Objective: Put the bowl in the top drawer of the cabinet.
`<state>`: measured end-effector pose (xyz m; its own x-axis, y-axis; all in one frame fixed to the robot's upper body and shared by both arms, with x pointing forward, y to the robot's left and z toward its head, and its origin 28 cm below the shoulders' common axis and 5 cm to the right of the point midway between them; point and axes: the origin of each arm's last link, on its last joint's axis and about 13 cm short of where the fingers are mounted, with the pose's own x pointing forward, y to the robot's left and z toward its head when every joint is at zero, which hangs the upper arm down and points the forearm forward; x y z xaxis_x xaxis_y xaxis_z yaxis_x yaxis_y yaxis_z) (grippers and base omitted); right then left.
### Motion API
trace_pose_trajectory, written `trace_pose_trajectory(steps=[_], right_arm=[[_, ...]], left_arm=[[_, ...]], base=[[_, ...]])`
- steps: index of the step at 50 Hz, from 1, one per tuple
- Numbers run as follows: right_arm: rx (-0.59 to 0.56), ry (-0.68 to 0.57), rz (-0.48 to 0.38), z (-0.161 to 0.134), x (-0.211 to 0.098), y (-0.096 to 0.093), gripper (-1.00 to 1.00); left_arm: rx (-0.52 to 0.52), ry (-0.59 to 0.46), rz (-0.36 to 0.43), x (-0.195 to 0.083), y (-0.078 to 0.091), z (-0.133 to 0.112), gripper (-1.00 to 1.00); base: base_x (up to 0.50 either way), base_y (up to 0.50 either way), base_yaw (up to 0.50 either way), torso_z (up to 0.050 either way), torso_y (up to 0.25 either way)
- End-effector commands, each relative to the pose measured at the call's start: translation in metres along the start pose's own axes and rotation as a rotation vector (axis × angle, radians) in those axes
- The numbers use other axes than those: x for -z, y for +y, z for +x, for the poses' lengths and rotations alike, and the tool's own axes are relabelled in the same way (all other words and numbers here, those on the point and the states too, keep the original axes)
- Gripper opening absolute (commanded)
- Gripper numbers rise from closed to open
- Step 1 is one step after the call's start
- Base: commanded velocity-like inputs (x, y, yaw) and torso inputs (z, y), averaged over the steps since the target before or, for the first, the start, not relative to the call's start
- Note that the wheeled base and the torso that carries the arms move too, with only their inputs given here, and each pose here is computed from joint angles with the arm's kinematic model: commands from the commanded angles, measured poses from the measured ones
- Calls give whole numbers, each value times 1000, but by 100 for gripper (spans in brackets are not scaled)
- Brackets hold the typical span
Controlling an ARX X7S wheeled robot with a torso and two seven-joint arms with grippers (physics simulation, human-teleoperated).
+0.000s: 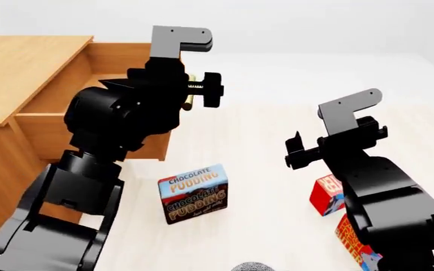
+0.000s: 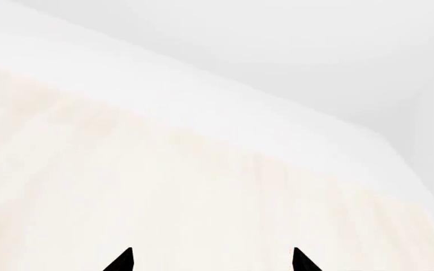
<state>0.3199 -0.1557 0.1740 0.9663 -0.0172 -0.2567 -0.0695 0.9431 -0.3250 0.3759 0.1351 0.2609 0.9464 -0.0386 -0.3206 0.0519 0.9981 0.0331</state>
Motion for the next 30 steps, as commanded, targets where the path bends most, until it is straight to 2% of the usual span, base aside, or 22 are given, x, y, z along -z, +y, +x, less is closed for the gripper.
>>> trace_pose_trajectory(steps=[1,9,15,25,30], right_arm=[[-1,13,-6,0,4,-2,100],[8,30,5,2,12,-7,100],[13,46,13,5,18,-11,100],[21,66,15,9,23,-13,100],[21,69,12,9,24,-14,100]], left_arm=[[384,140,-81,19,-49,-23,100],[450,120,-78,11,-63,-43,100],[470,119,-83,6,-68,-49,100],[575,147,-241,-8,-71,-68,100],[578,126,-265,-15,-67,-72,100]], base=[[0,-3,-3,0,0],[-7,-3,-4,0,1],[-7,-4,-7,0,2],[-6,-5,-9,0,3],[-8,-6,-10,0,2]])
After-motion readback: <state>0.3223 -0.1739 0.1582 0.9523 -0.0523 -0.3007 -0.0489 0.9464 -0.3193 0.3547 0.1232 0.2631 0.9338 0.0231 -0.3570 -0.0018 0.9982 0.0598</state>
